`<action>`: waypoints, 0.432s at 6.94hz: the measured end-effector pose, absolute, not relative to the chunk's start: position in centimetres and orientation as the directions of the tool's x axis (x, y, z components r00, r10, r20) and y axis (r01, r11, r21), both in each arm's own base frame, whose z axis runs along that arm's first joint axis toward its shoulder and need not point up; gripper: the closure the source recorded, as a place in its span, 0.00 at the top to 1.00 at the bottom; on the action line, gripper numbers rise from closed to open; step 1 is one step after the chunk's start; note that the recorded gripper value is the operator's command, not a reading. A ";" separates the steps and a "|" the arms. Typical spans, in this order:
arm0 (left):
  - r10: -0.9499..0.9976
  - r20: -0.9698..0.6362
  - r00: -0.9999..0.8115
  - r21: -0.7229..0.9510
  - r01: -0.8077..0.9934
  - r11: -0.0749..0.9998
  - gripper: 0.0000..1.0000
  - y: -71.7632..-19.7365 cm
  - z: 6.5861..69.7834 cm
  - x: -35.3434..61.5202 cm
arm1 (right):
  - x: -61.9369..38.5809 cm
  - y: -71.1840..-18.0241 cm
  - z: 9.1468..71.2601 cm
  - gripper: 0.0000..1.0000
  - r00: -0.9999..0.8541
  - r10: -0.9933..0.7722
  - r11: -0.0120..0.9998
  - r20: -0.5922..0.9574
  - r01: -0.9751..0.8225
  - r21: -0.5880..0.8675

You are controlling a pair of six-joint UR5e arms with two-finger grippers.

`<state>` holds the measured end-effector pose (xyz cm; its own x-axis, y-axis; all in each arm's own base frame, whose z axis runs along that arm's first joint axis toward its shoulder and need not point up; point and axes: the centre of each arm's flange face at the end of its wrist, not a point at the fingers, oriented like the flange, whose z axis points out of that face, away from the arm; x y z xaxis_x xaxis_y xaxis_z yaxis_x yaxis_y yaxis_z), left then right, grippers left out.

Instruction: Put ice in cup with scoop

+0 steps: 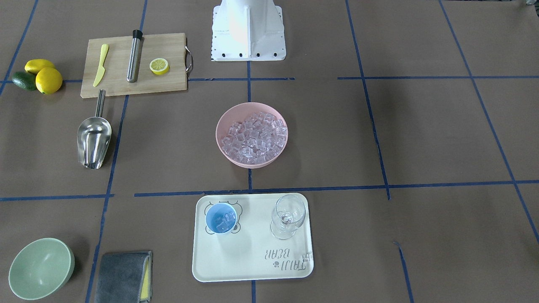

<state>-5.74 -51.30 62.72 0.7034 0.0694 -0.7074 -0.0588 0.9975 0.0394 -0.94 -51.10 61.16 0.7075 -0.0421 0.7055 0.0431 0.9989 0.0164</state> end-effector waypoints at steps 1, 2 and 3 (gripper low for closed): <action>0.055 -0.712 0.700 0.028 -0.050 0.998 1.00 -51.1 62.9 -6.1 | -0.9 -51.1 61.3 1.00 0.708 -0.041 0.999 0.705 0.043 0.015; 0.038 -0.727 0.685 0.014 -0.041 0.999 1.00 -51.0 62.9 -6.4 | -0.9 -51.1 61.4 1.00 0.708 -0.039 0.999 0.705 0.043 0.012; 0.033 -0.736 0.676 0.010 -0.038 0.999 1.00 -51.0 62.7 -6.5 | -0.9 -51.0 61.4 1.00 0.708 -0.039 0.999 0.705 0.043 0.011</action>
